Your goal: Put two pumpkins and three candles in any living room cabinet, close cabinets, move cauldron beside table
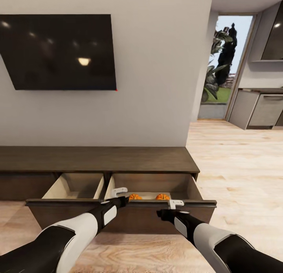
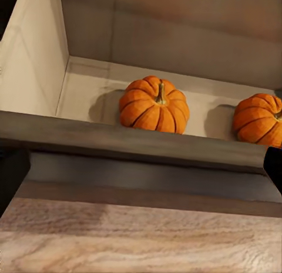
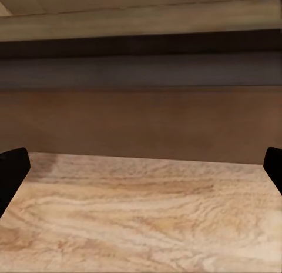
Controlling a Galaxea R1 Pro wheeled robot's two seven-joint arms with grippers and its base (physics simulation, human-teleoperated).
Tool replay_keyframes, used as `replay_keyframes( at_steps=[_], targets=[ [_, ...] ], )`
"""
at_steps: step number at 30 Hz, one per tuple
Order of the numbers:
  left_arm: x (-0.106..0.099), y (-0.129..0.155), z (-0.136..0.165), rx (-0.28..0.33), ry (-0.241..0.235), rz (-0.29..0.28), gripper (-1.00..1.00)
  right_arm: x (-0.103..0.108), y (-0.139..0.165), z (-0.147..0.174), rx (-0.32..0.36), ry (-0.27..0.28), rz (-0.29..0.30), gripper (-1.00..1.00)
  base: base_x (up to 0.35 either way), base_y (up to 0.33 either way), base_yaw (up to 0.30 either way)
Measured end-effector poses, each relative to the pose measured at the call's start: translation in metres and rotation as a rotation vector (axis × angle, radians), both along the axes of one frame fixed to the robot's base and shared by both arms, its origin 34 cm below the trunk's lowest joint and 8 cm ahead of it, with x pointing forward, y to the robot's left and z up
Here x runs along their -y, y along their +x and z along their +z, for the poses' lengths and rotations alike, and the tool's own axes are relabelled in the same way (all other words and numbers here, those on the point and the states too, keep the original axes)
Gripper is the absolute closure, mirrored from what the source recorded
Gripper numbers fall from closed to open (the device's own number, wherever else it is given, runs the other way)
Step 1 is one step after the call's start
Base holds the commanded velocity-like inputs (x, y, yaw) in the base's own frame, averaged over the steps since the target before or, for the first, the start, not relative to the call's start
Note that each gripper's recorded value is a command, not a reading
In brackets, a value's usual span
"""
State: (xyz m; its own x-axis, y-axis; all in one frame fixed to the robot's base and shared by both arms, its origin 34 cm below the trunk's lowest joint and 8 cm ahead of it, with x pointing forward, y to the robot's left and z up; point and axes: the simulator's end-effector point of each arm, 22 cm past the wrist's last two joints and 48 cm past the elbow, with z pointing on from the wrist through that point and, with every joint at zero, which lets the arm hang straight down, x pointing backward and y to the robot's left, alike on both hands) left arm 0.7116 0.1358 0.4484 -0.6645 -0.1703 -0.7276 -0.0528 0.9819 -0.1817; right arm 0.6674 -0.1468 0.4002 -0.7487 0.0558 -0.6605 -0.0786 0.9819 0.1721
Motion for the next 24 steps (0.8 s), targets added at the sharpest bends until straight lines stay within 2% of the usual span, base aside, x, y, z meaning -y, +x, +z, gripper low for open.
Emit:
replay_keyframes(
  at_steps=[3,9,17,24],
  targets=[
    [-0.003,0.0,-0.005,0.028,0.004,0.012,-1.0,-0.001,-0.002,-0.007,0.001,0.0,0.001,-1.0,0.0,0.0,0.0],
    [-0.005,-0.004,-0.019,0.036,0.006,0.016,-1.0,-0.001,-0.006,-0.02,0.001,0.001,0.001,-1.0,0.0,0.0,0.0],
    [-0.005,-0.009,-0.037,0.036,0.006,0.017,-1.0,-0.001,-0.01,-0.038,0.002,0.001,0.001,-1.0,0.0,0.0,0.0],
    [-0.005,-0.022,-0.064,0.008,0.008,0.016,-1.0,-0.001,-0.015,-0.054,-0.01,0.001,0.001,-1.0,0.0,0.0,0.0]
  ],
)
